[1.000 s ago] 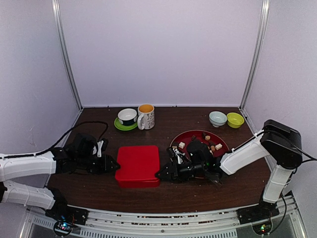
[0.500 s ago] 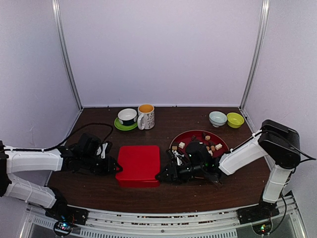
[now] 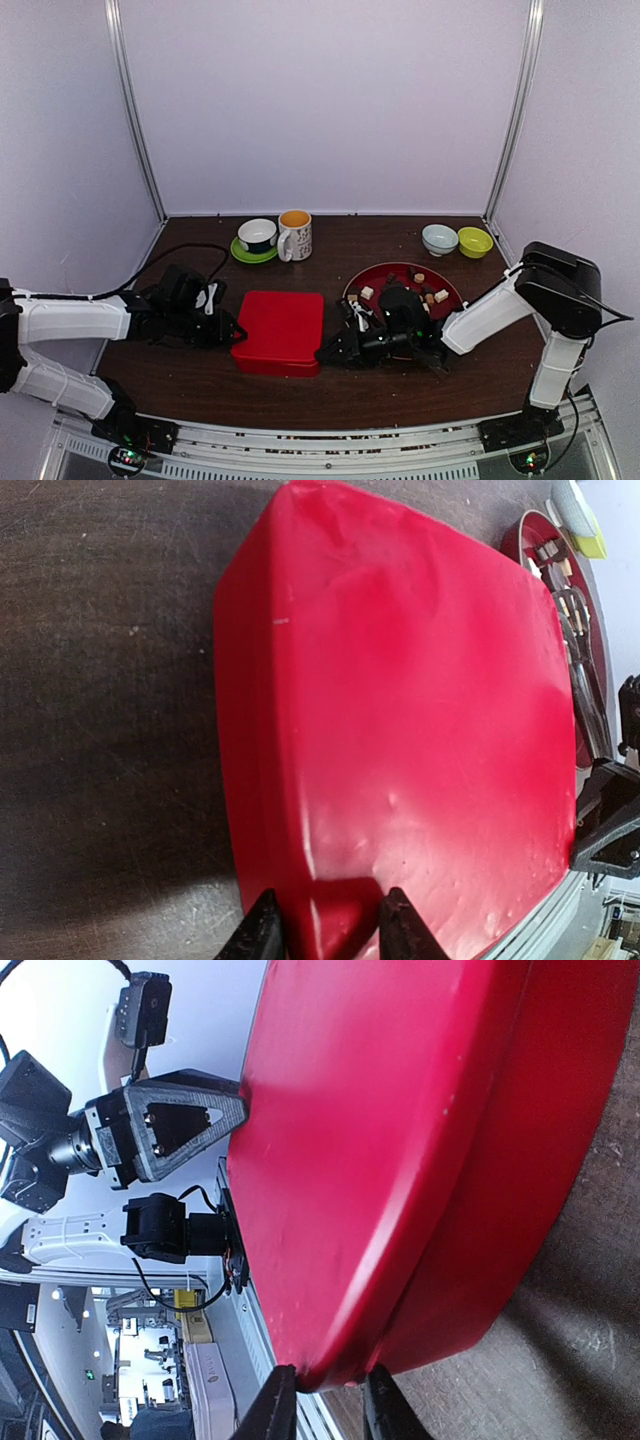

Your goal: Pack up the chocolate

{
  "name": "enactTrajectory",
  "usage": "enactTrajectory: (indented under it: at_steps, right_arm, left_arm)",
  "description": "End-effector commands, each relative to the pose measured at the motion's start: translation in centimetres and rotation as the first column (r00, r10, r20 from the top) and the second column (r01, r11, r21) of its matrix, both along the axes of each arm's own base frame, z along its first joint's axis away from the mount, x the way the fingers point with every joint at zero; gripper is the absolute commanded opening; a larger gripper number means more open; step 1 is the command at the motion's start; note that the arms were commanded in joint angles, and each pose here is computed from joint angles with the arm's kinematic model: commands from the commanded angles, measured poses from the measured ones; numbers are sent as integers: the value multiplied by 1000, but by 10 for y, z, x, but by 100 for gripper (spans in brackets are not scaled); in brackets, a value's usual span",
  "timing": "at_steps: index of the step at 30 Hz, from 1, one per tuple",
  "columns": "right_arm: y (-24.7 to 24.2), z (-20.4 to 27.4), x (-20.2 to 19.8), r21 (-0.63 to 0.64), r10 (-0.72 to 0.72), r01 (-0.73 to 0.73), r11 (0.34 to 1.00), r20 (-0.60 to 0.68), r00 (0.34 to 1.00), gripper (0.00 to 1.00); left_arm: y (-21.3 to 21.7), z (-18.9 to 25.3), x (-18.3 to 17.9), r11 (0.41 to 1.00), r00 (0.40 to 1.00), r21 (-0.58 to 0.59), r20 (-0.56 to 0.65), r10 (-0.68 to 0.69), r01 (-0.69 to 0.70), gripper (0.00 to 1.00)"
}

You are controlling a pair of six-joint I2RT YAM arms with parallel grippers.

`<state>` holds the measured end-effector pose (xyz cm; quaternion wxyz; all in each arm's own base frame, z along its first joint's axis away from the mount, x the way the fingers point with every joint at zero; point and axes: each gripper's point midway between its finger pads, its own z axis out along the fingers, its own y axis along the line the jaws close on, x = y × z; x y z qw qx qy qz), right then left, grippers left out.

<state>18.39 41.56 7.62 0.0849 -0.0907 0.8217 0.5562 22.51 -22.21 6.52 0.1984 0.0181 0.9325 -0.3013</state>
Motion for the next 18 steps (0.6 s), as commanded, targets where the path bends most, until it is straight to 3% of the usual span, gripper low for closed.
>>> enactTrajectory:
  at_steps: [1, 12, 16, 18]
  right_arm:
    - [-4, -48, -19, -121, 17, -24, 992, -56, 998, 22]
    - [-20, -89, -31, -276, 17, -28, 961, -41, 999, 15]
    - [-21, -88, -30, -256, 0, -11, 967, -41, 999, 15]
    - [-20, -73, -24, -214, -17, 14, 977, -12, 1000, 21]
  left_arm:
    - [-15, -14, -18, 995, 993, 0, -50, -105, 105, 31]
    - [-11, -32, -27, 994, 991, 21, -83, -109, 111, 31]
    - [-10, -35, -28, 993, 990, 33, -88, -111, 114, 31]
    - [-9, -32, -26, 993, 991, 42, -75, -109, 112, 31]
